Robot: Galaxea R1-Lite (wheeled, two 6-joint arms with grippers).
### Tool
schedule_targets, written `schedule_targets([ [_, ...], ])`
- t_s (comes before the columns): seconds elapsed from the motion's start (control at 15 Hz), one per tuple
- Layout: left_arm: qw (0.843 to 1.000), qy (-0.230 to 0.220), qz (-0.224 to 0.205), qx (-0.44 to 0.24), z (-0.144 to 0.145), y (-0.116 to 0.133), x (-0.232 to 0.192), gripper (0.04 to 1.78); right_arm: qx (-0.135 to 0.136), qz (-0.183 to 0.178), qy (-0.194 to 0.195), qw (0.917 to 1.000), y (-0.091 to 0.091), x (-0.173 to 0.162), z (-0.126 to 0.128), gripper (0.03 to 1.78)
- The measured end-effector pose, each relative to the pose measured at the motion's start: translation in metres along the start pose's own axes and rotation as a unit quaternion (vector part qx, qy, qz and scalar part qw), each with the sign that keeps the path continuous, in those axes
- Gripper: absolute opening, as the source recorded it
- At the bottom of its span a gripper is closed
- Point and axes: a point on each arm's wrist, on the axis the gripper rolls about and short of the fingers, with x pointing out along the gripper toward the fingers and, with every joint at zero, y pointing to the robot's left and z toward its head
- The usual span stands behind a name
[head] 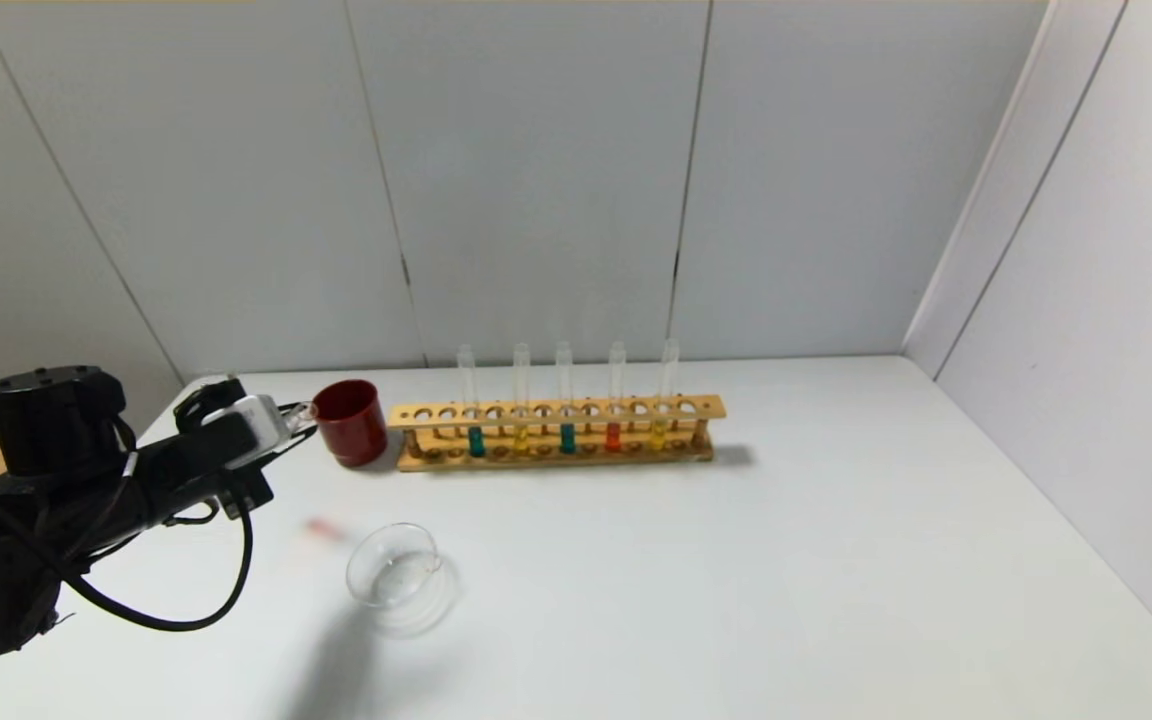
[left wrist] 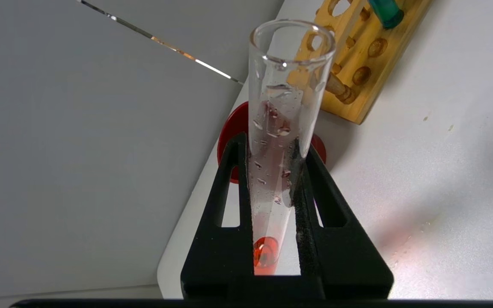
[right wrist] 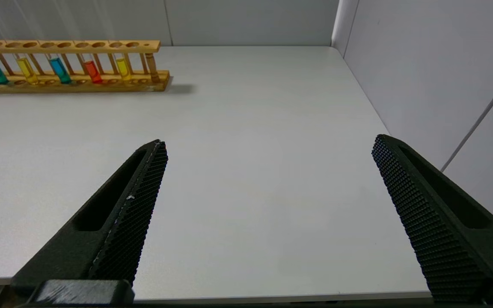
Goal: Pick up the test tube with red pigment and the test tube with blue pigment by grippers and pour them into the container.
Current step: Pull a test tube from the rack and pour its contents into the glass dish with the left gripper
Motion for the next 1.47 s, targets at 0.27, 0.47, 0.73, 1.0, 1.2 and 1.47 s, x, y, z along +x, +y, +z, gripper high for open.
schedule_targets([
  [0.27,0.999,-0.004,0.002,0.052,-0.003,-0.007,-0.001,0.32,0.000,0.000,0.000,1.0000,0.000,0.000,0.000,1.75],
  [0.47,0.998,-0.003,-0.018,0.059,-0.003,-0.022,-0.004,0.32,0.000,0.000,0.000,1.0000,0.000,0.000,0.000,1.75],
  [0.73,0.997,-0.007,-0.038,0.069,-0.001,-0.034,0.000,0.32,0.000,0.000,0.000,1.0000,0.000,0.000,0.000,1.75],
  [1.0,0.995,-0.002,-0.051,0.089,-0.006,-0.040,0.003,0.32,0.000,0.000,0.000,1.0000,0.000,0.000,0.000,1.75],
  [1.2,0.994,0.001,-0.055,0.094,-0.008,-0.042,0.006,0.32,0.000,0.000,0.000,1.0000,0.000,0.000,0.000,1.75],
  [1.47,0.990,0.016,-0.050,0.128,-0.011,-0.042,0.008,0.32,0.000,0.000,0.000,1.0000,0.000,0.000,0.000,1.75],
])
